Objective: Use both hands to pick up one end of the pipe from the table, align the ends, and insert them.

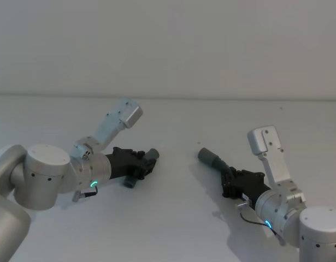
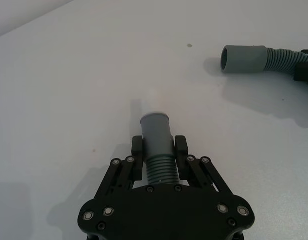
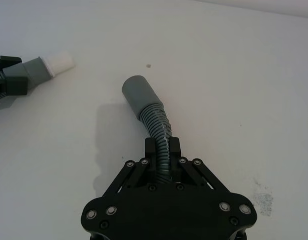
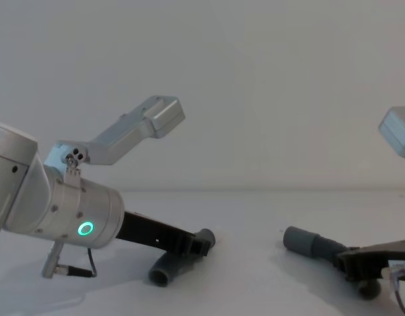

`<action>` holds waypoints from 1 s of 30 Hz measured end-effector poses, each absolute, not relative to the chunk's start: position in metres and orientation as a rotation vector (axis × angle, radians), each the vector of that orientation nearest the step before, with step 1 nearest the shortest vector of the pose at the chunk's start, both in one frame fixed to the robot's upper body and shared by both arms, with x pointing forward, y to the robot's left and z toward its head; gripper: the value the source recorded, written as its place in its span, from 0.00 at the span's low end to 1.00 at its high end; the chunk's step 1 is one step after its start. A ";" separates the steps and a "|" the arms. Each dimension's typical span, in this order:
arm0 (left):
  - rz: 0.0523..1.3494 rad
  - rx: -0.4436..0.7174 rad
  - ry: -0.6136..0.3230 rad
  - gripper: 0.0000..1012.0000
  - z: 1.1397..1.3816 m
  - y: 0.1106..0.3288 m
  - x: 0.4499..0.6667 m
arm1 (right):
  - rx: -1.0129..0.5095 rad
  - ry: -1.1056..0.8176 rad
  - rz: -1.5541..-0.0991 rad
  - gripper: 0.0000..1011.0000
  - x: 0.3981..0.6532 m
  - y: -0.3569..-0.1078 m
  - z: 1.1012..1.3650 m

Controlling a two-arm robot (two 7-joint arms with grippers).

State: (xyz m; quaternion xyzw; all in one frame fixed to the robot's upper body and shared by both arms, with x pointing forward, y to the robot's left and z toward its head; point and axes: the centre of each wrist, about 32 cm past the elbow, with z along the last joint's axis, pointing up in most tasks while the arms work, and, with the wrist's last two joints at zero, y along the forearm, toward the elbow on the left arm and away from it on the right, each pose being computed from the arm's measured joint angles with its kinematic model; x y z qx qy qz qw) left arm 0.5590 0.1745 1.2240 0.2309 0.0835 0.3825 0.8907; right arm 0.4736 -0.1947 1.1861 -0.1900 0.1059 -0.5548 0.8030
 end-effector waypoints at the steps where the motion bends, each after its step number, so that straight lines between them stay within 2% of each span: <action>1: 0.794 0.479 0.173 0.36 1.224 0.174 0.559 | -0.407 0.227 -1.189 0.13 0.474 -0.195 1.186; 14: 0.756 0.418 0.123 0.36 1.226 0.183 0.563 | -0.370 0.167 -1.189 0.11 0.472 -0.198 1.188; 30: 0.588 0.300 -0.047 0.36 1.249 0.214 0.581 | -0.277 -0.045 -1.156 0.11 0.473 -0.216 1.206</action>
